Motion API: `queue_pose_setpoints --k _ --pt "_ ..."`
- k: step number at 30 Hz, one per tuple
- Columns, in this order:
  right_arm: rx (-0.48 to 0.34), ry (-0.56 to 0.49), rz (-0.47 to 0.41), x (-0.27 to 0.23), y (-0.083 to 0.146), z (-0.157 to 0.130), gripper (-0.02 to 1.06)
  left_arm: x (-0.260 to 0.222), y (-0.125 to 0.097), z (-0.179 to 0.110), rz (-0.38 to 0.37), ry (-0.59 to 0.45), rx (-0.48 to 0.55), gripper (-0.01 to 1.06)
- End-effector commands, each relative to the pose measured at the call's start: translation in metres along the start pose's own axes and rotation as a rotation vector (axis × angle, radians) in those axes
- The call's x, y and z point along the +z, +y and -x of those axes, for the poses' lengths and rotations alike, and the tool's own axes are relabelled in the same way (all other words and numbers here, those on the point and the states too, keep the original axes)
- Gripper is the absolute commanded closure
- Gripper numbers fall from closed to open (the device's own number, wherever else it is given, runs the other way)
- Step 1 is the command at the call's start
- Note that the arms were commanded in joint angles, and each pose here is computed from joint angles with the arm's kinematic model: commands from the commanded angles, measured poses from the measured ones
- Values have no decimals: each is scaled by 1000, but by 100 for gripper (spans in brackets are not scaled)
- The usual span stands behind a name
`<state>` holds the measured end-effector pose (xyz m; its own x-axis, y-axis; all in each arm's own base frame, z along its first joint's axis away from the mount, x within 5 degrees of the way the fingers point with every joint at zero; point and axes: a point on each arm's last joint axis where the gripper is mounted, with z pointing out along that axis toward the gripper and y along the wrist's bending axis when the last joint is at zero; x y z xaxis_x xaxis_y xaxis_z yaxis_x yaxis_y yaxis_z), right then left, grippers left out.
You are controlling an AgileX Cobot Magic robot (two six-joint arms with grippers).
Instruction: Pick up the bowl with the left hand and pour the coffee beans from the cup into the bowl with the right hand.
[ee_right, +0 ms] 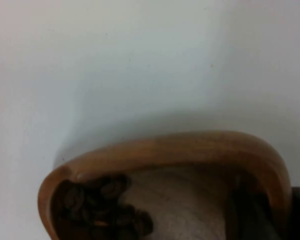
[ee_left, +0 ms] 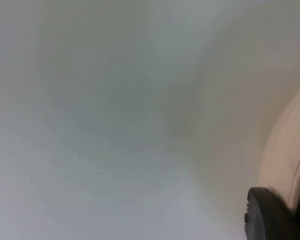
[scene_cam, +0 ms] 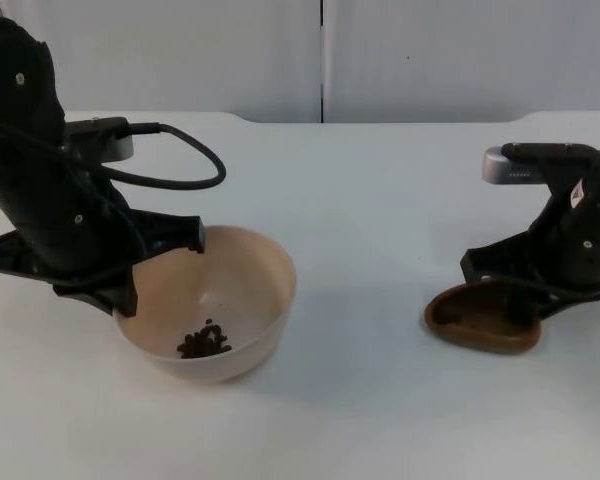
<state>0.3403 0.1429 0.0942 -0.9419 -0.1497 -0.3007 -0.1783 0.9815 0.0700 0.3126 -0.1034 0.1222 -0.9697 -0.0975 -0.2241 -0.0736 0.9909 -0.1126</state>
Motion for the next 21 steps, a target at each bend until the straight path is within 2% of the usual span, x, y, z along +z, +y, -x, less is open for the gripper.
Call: queue_pose_setpoints --k 1,4,5,9,10,12,15,19,21 --pt "5 -6 0 0 -1 0 75 3 3 -4 27 35 21 105" --pt "5 -20 4 0 -1 2 56 3 3 -4 27 37 39 98" --pt "5 -20 4 0 -1 2 56 3 3 -4 27 37 39 98" --pt "5 -41 8 0 0 4 43 3 3 -4 26 39 34 64" --pt "5 -41 8 0 0 4 43 3 3 -4 26 39 34 64" --pt "5 -46 10 0 0 4 40 3 3 -4 26 41 34 46" --pt "5 -50 11 0 0 5 39 3 3 -4 24 35 35 31" --pt "5 -68 15 -7 0 7 39 -1 3 -3 22 24 39 25" --pt "-2 -95 21 -19 1 11 39 -11 2 0 8 -15 42 26"
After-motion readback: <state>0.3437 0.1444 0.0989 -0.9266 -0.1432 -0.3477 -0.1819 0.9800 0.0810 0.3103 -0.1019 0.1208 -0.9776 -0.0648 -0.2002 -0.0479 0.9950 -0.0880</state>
